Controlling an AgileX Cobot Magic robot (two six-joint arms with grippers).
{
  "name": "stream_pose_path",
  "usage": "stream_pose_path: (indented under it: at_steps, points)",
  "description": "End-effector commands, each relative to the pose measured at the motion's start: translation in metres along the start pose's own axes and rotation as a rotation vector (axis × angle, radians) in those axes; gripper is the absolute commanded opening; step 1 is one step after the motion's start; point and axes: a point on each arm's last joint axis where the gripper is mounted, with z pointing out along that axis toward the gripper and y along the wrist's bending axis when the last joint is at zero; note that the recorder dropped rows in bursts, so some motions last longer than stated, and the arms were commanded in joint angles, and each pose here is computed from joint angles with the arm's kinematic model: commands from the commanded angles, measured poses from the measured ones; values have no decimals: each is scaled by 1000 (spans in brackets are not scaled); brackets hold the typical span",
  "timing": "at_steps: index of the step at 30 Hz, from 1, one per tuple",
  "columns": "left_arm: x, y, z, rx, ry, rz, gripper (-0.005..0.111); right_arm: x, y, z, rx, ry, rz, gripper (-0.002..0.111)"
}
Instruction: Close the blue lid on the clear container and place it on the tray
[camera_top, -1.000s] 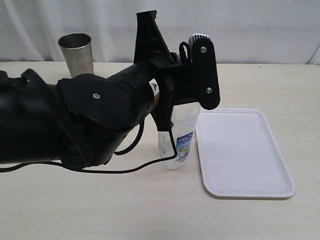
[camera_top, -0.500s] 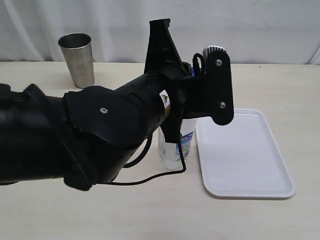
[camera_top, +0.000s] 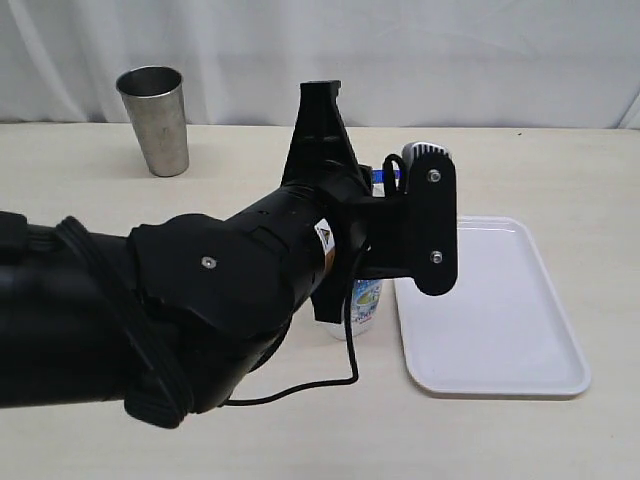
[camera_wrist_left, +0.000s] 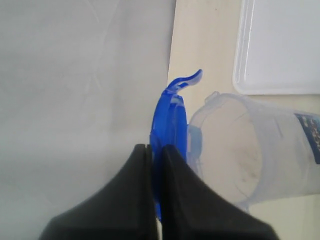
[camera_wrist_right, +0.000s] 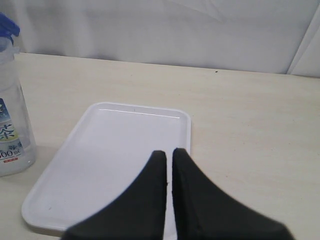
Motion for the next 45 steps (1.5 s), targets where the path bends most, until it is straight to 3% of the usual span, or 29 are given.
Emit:
stream_pose_path:
  at_steps: [1,7,31,40,45]
  points:
    - [2,-1,-2,10,2,-11,0,-1,0,0,3,-14,-4,4]
    - [-2,-6,-2,58,-37,-29,0,-1,0,0,3,-14,-4,4]
    - [2,-18,-4,196,8,-41,0,-1,0,0,3,-14,-4,4]
    - [-3,-21,-5,222,-43,-45,0,-1,0,0,3,-14,-4,4]
    - [1,-18,-4,197,4,-38,0,-1,0,0,3,-14,-4,4]
